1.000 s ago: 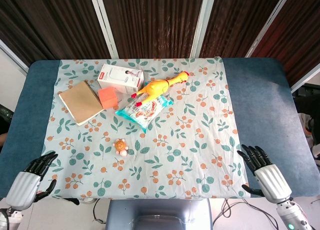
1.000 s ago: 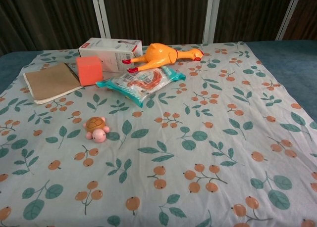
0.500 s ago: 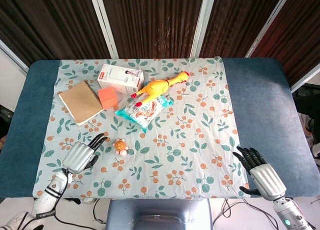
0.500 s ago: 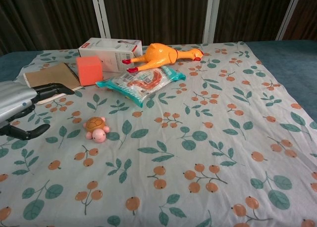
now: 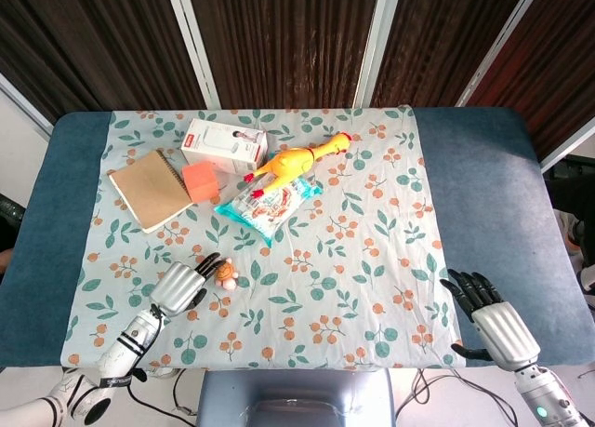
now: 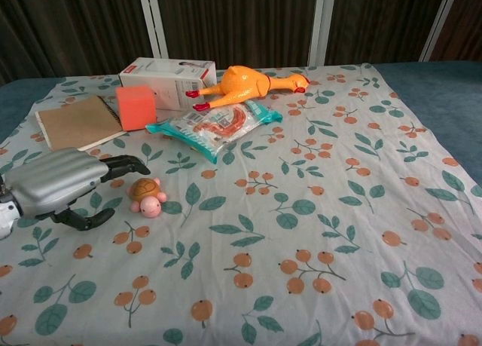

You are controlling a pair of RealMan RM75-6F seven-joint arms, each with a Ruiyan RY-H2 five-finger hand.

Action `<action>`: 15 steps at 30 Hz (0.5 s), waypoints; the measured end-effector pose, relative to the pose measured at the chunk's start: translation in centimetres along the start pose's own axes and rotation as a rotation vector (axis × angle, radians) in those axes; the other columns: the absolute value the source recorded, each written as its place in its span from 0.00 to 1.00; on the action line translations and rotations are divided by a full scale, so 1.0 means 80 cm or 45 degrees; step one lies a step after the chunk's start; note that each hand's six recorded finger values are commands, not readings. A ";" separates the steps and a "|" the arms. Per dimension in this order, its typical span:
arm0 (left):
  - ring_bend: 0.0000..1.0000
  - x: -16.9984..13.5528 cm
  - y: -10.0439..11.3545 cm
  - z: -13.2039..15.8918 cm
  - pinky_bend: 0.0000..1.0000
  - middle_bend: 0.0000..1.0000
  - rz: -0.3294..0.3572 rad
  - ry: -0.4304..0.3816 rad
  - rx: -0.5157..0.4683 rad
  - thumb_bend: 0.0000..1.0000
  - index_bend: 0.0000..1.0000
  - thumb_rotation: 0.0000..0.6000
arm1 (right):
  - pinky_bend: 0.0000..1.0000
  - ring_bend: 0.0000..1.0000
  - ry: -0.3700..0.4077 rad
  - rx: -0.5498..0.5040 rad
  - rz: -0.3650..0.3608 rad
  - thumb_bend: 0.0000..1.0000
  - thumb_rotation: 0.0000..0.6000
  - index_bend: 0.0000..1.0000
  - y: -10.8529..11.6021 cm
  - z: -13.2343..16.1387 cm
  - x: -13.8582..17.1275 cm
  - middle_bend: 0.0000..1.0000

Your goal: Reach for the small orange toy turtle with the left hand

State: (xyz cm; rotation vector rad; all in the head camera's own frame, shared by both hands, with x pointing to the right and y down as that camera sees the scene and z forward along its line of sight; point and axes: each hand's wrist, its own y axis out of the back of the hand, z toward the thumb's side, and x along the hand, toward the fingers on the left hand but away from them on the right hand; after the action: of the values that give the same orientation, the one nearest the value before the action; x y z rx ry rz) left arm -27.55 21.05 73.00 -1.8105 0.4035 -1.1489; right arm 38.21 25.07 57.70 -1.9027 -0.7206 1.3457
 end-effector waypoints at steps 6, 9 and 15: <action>0.96 0.011 -0.009 0.000 1.00 0.19 -0.025 0.016 0.018 0.45 0.23 1.00 | 0.00 0.00 -0.018 -0.004 0.016 0.18 1.00 0.00 0.000 -0.003 0.000 0.00; 0.96 0.012 -0.010 0.001 1.00 0.21 -0.029 0.012 0.017 0.45 0.26 1.00 | 0.00 0.00 -0.022 -0.003 0.012 0.18 1.00 0.00 0.001 -0.003 0.000 0.00; 0.96 0.018 -0.008 0.015 1.00 0.22 -0.008 -0.029 0.010 0.44 0.26 1.00 | 0.00 0.00 -0.024 -0.002 0.011 0.18 1.00 0.00 0.002 -0.003 0.001 0.00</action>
State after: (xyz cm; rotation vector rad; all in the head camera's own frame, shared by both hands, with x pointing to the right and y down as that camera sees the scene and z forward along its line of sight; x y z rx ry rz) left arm -25.95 21.04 74.12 -1.8179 0.3799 -1.1321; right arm 38.47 24.97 57.62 -1.8989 -0.7236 1.3708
